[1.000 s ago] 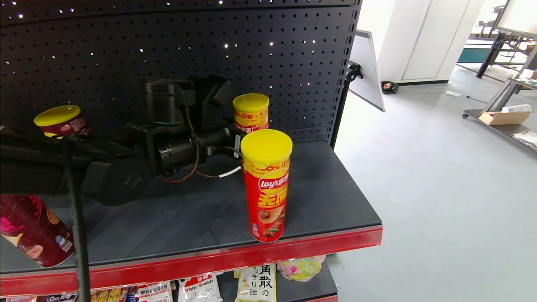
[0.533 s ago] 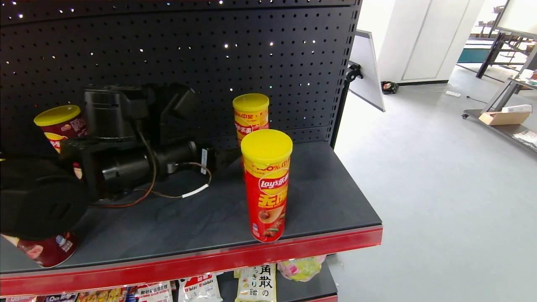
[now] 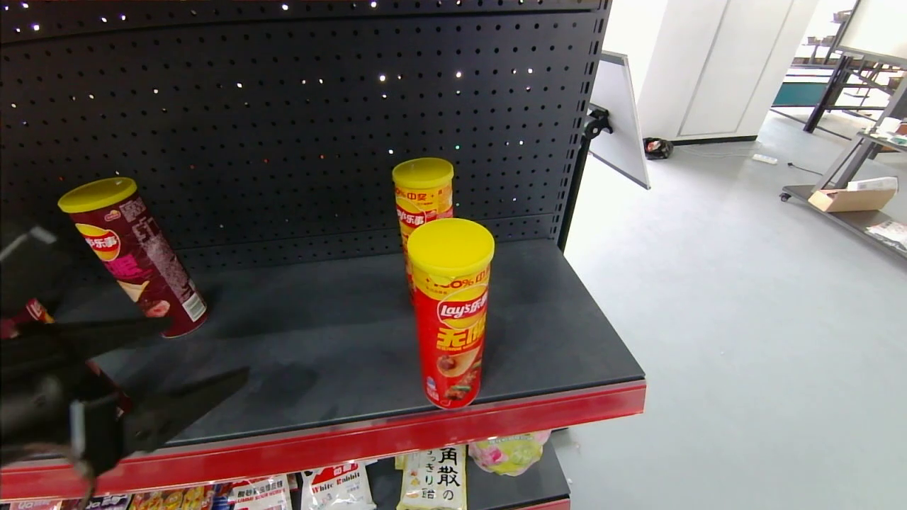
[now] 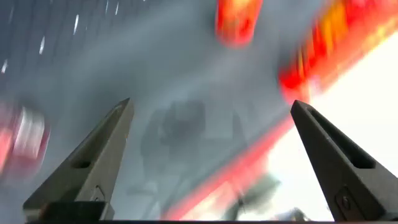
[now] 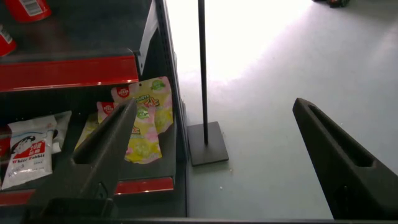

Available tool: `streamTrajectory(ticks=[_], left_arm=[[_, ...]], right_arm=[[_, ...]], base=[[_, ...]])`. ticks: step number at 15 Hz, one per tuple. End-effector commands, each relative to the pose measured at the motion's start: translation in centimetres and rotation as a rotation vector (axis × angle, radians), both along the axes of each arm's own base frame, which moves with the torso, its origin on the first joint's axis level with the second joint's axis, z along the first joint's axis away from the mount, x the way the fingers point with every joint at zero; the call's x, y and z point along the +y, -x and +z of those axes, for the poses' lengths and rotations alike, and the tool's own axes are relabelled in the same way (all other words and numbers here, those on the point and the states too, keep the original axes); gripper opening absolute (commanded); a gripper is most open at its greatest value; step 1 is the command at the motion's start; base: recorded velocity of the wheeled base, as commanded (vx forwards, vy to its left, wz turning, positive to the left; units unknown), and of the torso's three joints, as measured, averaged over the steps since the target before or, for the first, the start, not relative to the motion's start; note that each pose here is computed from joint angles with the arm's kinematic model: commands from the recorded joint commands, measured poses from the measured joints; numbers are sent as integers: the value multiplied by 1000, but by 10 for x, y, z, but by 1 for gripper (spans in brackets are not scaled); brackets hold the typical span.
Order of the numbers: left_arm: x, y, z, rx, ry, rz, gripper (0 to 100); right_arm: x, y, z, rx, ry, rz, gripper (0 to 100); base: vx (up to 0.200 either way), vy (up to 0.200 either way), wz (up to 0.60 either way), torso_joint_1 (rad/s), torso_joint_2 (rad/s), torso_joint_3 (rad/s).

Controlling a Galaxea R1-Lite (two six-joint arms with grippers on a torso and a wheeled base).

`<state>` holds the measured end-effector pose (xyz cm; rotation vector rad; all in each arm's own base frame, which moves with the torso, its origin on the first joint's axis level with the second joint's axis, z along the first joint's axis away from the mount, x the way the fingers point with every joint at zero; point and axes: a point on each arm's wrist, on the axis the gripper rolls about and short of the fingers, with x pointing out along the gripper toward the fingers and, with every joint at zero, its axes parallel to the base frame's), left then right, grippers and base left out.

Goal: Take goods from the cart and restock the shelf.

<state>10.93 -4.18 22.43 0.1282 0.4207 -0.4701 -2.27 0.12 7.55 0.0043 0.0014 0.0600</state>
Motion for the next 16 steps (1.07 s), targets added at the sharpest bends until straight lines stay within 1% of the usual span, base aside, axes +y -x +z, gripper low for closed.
streamTrajectory(ticks=[1,2,3,4,5,6,7,8,9,10,11,12,13,14,15,16], left_arm=[[40,113,-17,-73,59,51,100],[44,127,-26,-98,107,68,100],[48,140,-34,-137,146,80,100],[51,148,-44,-170,156,84,100],[53,155,-52,-191,158,107,100],[54,158,-54,-193,152,131,100],[56,165,-60,-169,116,244,100],[55,168,-66,-163,109,288,100],[55,171,-72,-164,109,313,100],[54,174,-75,-153,97,359,100],[52,175,-79,-125,84,449,100],[48,177,-82,-93,88,520,100],[45,178,-83,-74,79,570,100],[40,178,-86,-57,77,632,100],[39,179,-93,-67,88,627,100],[40,180,-102,-88,109,578,100]], right_arm=[[0,0,0,0,0,1,100],[0,0,0,0,0,1,100],[0,0,0,0,0,1,100],[0,0,0,0,0,1,100],[0,0,0,0,0,1,100],[0,0,0,0,0,3,100],[0,0,0,0,0,1,100],[0,0,0,0,0,1,100],[0,0,0,0,0,1,100],[0,0,0,0,0,1,100],[0,0,0,0,0,1,100],[0,0,0,1,6,4,100],[0,0,0,0,3,6,100],[0,0,0,-1,0,6,100],[0,0,0,-1,0,6,100],[0,0,0,-1,0,6,100]], base=[[0,0,0,0,0,0],[0,0,0,0,0,0],[0,0,0,0,0,0],[0,0,0,0,0,0],[0,0,0,0,0,0],[0,0,0,0,0,0],[0,0,0,0,0,0],[0,0,0,0,0,0],[0,0,0,0,0,0],[0,0,0,0,0,0],[0,0,0,0,0,0],[0,0,0,0,0,0],[0,0,0,0,0,0],[0,0,0,0,0,0],[0,0,0,0,0,0],[0,0,0,0,0,0]])
